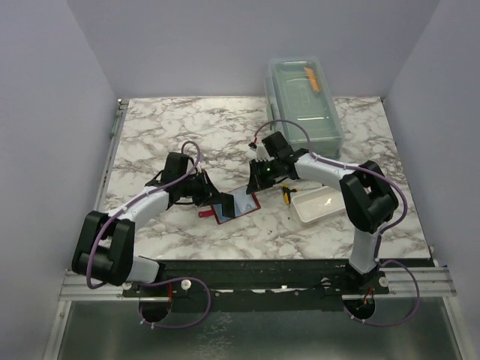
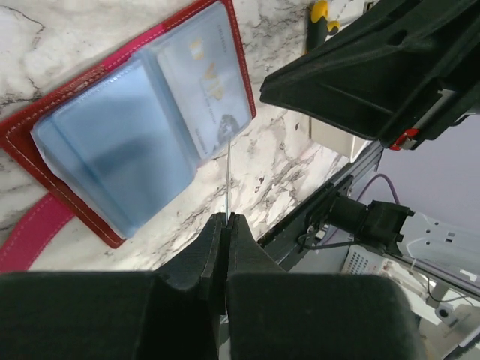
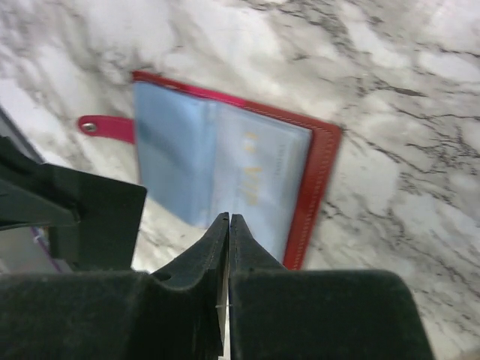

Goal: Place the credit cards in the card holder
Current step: Insert the credit card into the card holder.

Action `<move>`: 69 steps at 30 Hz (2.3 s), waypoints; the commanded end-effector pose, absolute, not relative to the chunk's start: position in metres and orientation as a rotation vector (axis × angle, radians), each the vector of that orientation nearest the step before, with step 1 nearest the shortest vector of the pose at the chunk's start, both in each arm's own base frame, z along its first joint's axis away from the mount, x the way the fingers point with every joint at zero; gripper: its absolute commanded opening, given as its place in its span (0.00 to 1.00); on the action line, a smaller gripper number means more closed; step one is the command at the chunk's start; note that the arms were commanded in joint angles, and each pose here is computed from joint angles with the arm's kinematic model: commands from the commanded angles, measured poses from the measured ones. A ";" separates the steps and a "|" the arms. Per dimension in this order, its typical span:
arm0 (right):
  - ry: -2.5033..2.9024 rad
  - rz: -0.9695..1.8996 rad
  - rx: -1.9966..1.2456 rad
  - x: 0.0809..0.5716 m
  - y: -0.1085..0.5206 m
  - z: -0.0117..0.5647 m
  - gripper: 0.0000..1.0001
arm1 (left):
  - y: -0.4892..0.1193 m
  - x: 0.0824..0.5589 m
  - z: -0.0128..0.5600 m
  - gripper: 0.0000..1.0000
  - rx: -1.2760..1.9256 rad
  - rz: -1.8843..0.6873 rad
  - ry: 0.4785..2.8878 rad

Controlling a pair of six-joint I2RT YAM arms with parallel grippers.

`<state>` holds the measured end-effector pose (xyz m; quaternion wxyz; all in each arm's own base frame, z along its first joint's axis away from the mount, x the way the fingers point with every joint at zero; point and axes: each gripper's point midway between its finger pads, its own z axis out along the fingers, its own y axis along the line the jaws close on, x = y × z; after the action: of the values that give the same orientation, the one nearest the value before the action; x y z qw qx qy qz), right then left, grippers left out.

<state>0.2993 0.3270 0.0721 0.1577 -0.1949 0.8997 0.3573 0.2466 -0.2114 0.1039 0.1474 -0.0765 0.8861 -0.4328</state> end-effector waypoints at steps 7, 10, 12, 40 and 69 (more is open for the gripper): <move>2.605 0.817 -0.618 0.318 0.314 0.041 0.01 | -0.217 0.258 0.080 0.00 -0.211 -1.456 2.528; 2.606 0.815 -0.622 0.318 0.314 0.037 0.01 | -0.217 0.261 0.074 0.00 -0.224 -1.457 2.534; 2.616 0.800 -0.620 0.319 0.313 0.034 0.01 | -0.218 0.262 0.071 0.00 -0.241 -1.465 2.543; 2.666 0.791 -0.656 0.312 0.310 0.016 0.00 | -0.214 0.281 0.049 0.00 -0.365 -1.458 2.529; 2.627 0.724 -0.638 0.310 0.322 0.053 0.06 | -0.213 0.276 0.061 0.00 -0.261 -1.441 2.575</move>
<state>0.3139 0.3143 0.0412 0.1658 -0.2230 0.9290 0.2446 0.2744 -0.2120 0.0637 0.0997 -0.1049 0.8650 -0.4805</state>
